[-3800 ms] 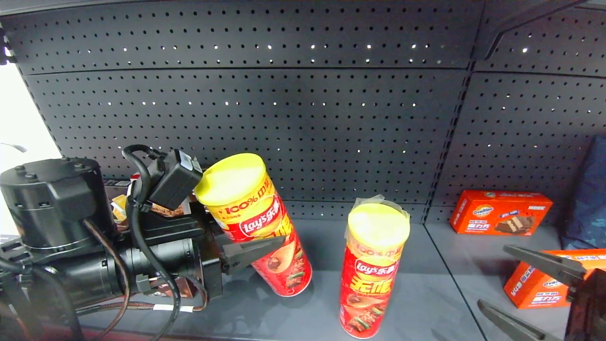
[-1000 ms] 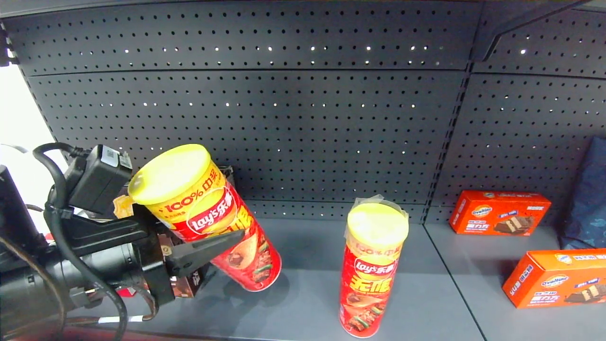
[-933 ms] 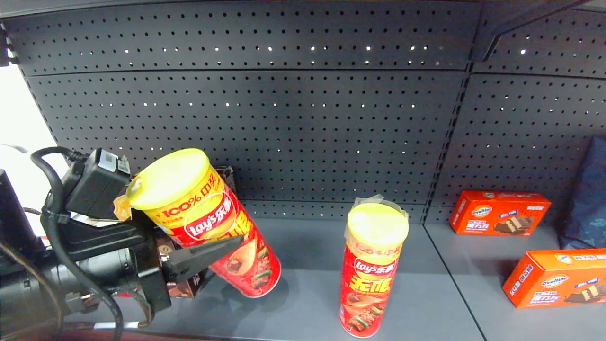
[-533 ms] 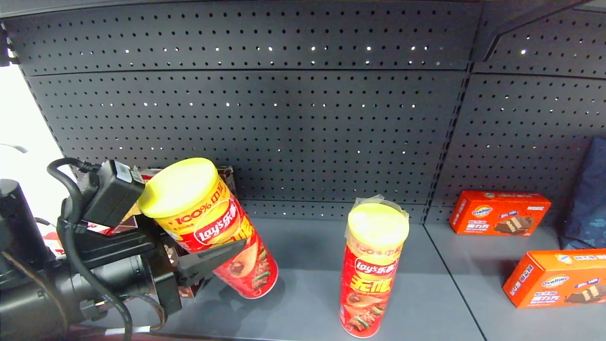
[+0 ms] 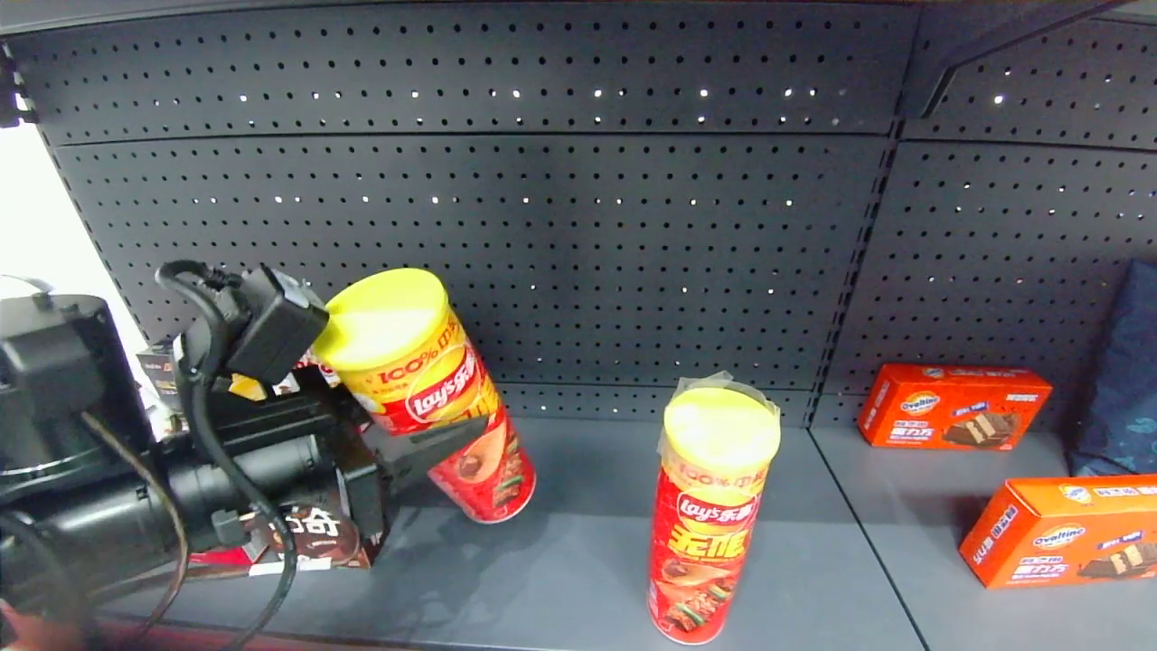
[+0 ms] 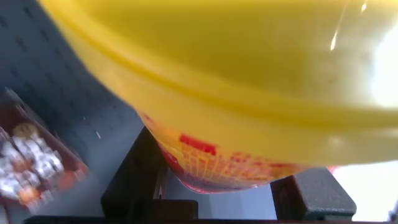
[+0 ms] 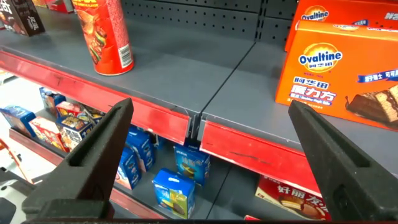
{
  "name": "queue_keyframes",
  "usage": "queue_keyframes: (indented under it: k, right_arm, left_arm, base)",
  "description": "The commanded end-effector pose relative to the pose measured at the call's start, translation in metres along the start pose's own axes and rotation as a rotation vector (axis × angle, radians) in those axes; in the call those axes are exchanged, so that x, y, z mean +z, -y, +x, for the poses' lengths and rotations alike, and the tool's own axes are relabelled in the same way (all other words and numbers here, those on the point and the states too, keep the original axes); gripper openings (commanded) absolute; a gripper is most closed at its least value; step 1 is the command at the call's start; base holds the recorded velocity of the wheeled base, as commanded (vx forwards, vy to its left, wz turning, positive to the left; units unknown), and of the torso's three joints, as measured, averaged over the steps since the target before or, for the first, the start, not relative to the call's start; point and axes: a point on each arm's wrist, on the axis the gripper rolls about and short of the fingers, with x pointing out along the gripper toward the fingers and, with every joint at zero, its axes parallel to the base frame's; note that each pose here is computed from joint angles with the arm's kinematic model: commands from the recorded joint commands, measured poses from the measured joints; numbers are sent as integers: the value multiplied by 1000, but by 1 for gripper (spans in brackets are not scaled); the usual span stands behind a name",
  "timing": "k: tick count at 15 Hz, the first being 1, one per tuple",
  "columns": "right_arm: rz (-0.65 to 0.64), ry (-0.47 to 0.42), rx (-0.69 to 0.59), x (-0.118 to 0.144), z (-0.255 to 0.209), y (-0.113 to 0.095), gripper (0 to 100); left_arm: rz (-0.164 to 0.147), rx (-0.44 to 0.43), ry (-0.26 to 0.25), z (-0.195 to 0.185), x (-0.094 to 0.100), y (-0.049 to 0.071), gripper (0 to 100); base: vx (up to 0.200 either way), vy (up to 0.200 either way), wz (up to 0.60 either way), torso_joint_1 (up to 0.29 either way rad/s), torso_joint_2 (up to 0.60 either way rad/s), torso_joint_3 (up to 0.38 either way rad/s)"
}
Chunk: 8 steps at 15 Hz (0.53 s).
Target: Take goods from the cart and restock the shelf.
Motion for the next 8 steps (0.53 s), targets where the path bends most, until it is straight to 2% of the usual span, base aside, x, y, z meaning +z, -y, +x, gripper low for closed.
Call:
queue_keyframes:
  k: [1,2,3,5,6,8]
  right_arm:
    - [0,-2,1,0,0,0,100]
    - [0,-2,1,0,0,0,100]
    - [0,-2,1,0,0,0,100]
    - [0,-2,1,0,0,0,100]
    - [0,-2,1,0,0,0,100]
    - [0,-2,1,0,0,0,100]
  left_arm:
    - [-9,-3,-32,23,6,-9,0]
    - [-10,-1,-42,25,7,-10,0]
    - [12,-2,-71,33,3,-14,0]
    - [7,-34,-79,36,4,-15,0]
    - [-10,-117,-84,42,1,-16,0]
    - [-25,-164,-105,51,-8,-18,0]
  base:
    - [0,0,0,0,0,0]
    - [0,0,0,0,0,0]
    - [0,0,0,0,0,0]
    - [0,0,0,0,0,0]
    - [0,0,0,0,0,0]
    - [0,0,0,0,0,0]
